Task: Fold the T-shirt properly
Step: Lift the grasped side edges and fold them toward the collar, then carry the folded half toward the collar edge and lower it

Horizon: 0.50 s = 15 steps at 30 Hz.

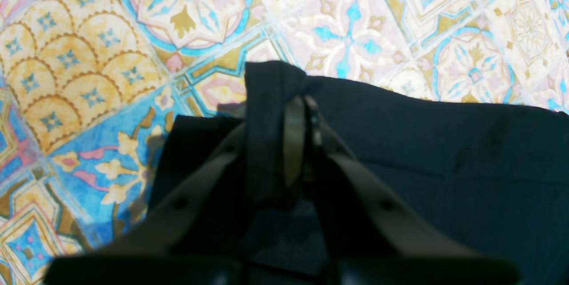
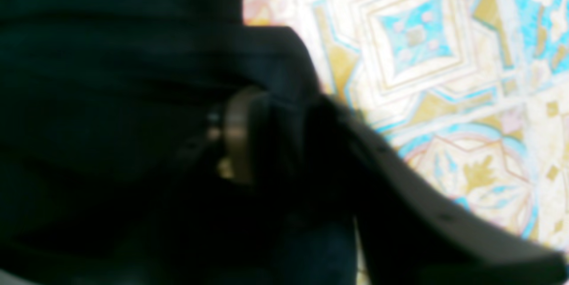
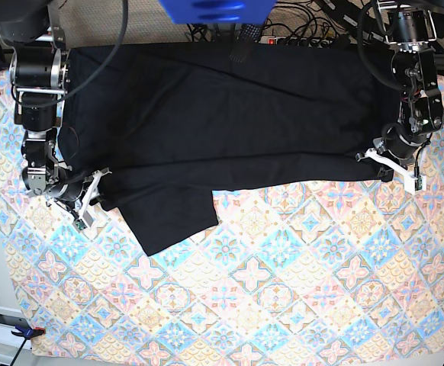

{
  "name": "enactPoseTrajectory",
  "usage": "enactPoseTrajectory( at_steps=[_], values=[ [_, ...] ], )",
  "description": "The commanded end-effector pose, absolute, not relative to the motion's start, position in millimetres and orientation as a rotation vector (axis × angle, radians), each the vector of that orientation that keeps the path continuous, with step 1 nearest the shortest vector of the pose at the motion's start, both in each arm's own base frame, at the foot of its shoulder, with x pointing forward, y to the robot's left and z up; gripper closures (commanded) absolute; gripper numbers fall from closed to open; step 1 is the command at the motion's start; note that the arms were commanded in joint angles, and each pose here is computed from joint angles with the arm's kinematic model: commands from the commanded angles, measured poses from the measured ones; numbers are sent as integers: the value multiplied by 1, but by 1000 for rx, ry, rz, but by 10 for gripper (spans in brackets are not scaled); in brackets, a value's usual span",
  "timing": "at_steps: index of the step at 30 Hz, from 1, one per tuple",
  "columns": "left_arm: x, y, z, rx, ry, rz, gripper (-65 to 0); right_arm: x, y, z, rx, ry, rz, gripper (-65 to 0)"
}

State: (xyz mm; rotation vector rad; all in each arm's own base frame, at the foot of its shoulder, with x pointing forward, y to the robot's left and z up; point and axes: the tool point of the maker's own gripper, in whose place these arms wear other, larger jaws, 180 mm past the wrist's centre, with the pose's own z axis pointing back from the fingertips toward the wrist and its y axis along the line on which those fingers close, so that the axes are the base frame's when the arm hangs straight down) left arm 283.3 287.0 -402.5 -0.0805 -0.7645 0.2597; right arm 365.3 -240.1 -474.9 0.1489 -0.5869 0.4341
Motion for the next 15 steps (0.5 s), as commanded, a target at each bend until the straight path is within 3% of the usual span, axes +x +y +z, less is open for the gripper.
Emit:
enactPoseTrajectory(
  at_steps=[1, 4, 15],
  values=[
    [294, 293, -388, -71, -816, 251, 0, 374, -249, -465, 131, -607, 431, -88],
    [294, 293, -388, -71, -816, 251, 0, 375, -249, -463, 128, -613, 432, 0],
    [297, 297, -382, -60, -864, 254, 0, 373, -282, -412, -15, -712, 416, 0]
  ],
)
